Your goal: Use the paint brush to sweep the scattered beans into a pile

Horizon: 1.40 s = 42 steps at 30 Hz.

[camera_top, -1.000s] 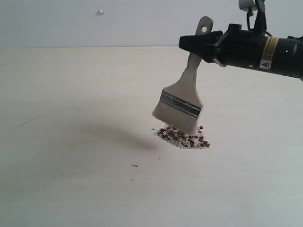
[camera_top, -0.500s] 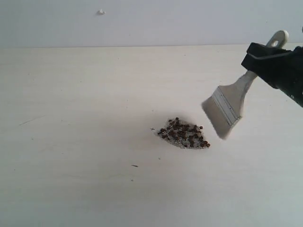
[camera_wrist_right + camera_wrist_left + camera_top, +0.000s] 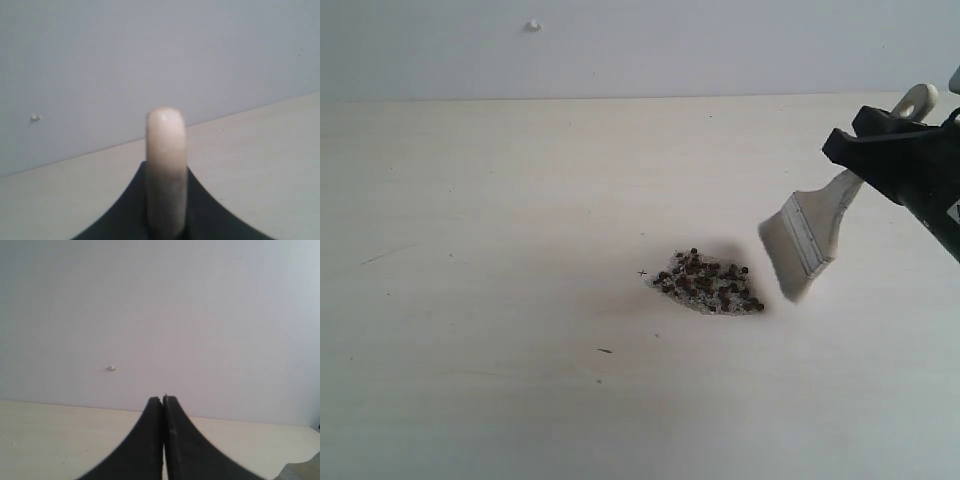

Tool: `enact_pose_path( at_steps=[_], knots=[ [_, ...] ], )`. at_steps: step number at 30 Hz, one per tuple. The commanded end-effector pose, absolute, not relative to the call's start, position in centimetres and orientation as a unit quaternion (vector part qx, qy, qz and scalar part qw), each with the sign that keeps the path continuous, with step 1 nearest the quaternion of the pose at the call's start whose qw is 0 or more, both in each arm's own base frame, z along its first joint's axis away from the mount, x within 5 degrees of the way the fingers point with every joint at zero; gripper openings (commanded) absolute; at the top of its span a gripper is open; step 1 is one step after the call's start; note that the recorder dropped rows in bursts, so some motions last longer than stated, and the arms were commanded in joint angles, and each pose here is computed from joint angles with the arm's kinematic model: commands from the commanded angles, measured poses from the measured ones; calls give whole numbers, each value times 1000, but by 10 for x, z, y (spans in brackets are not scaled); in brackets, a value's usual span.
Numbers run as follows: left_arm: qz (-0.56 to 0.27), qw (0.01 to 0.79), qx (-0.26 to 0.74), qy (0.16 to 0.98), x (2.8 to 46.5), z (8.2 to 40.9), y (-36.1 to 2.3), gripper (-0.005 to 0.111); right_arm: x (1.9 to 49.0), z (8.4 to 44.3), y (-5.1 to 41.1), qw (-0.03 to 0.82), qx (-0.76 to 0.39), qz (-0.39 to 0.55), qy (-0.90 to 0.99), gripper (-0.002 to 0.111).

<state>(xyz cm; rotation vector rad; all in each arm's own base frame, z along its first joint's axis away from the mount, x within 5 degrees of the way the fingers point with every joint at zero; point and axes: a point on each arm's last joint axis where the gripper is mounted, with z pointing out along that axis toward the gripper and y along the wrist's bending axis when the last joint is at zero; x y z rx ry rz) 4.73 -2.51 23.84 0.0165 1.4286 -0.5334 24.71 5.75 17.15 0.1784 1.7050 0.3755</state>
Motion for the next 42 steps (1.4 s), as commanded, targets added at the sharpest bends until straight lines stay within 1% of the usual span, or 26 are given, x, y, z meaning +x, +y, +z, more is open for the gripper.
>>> enact_pose_path(
  at_steps=[1,13,21,29,33,39,42],
  knots=[
    [-241,723,8,647,47,237,-25,0,246,170,56,640,82,153,749,0],
    [-241,723,8,647,47,237,-25,0,251,140,59,608,97,163,771,0],
    [-241,723,8,647,47,237,-25,0,253,133,60,606,122,193,762,0],
    [-241,723,8,647,47,237,-25,0,253,134,61,605,136,206,757,0],
    [-241,723,8,647,47,237,-25,0,254,138,61,621,119,198,749,0],
    [-241,723,8,647,47,237,-25,0,252,152,62,637,94,193,740,0],
    [-241,723,8,647,47,237,-25,0,250,164,63,653,62,185,732,0]
  ],
)
